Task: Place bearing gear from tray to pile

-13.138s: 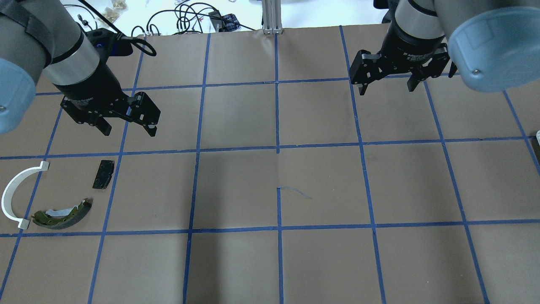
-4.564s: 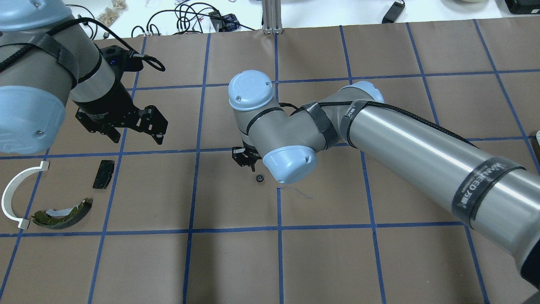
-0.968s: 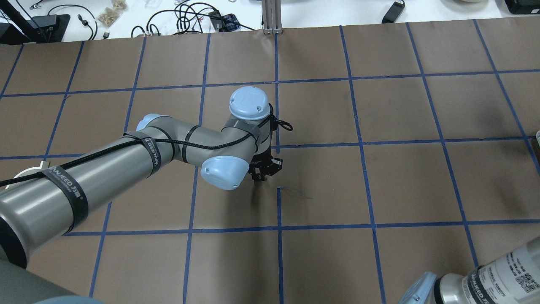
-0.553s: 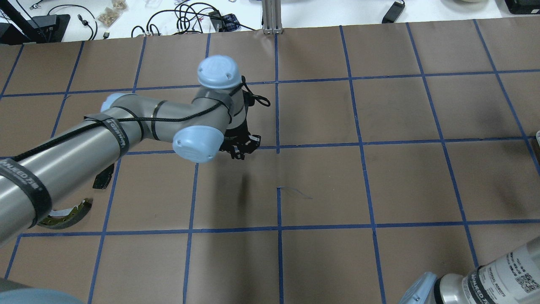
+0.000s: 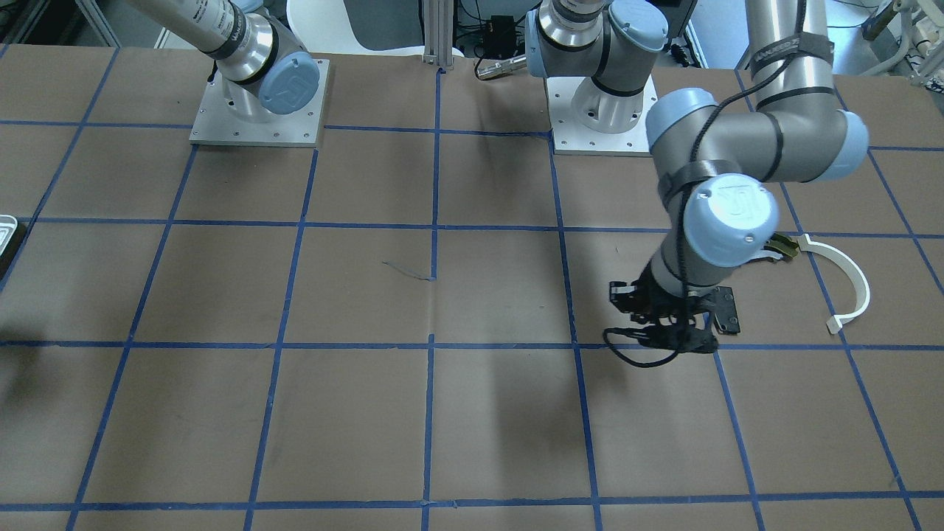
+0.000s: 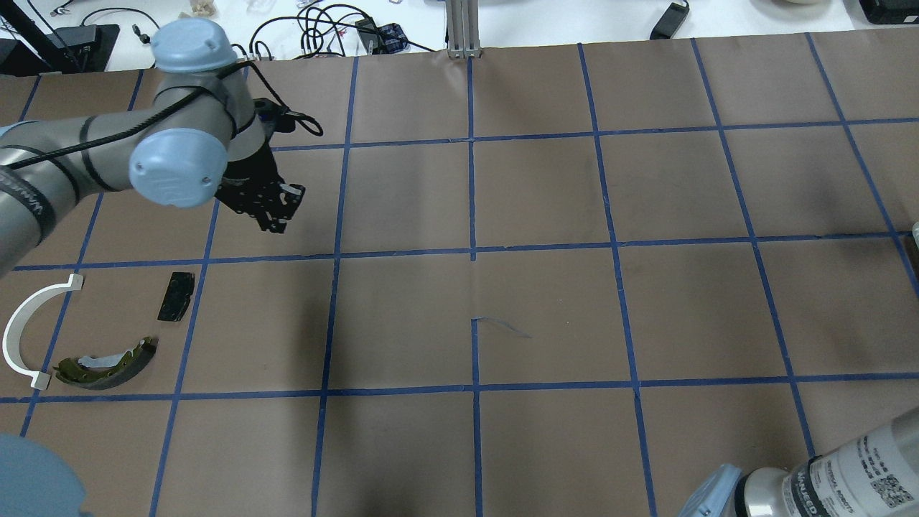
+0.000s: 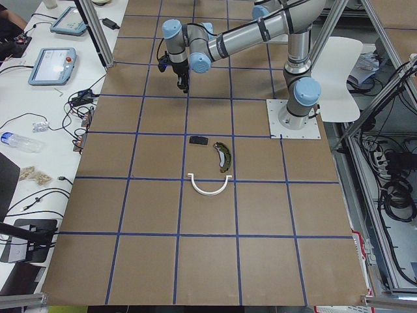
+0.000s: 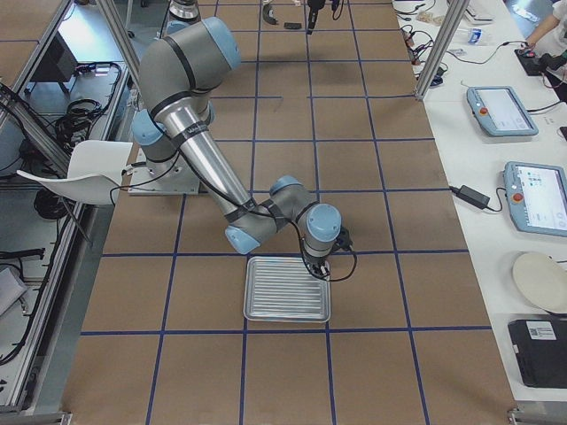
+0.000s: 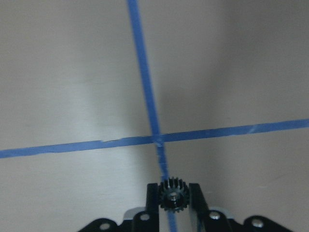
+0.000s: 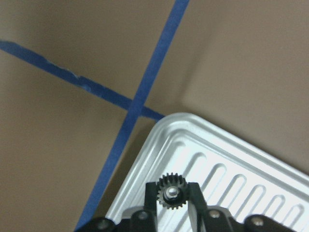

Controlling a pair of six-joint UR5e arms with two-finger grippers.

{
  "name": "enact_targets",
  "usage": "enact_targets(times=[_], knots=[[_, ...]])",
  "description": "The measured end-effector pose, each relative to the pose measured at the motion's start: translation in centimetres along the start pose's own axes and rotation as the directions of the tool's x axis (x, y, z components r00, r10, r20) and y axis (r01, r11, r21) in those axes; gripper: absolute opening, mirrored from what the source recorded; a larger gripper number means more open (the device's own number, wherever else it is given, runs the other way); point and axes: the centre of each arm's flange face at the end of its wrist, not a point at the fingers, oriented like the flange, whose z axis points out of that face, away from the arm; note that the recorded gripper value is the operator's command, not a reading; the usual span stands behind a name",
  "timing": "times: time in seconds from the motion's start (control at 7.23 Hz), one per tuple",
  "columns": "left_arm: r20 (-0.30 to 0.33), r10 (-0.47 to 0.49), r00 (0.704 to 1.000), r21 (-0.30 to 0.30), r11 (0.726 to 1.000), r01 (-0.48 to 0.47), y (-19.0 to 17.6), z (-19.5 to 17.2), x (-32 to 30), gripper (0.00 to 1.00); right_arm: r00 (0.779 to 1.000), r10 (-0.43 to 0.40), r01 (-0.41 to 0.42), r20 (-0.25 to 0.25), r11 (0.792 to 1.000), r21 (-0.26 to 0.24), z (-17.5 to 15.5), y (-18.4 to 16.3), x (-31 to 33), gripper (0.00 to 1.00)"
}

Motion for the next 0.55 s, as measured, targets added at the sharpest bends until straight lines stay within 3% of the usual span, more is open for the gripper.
enact_targets(times=[0.14,0.55], knots=[[0.007,-0.008,1.0,-0.026,1.0,0.008,1.1,0.9,-5.7,0.0,1.0,0.017,-0.016,-0.018,1.0,0.005,-3.2,-3.4,-2.8,0.0],[-0.025,-0.011,1.0,-0.067,0.998,0.009,5.0,4.9,-18.6,0.0,0.988,0.157,-0.157,0.003,0.987,-0.011,-11.5,-16.2,-19.1,0.0]])
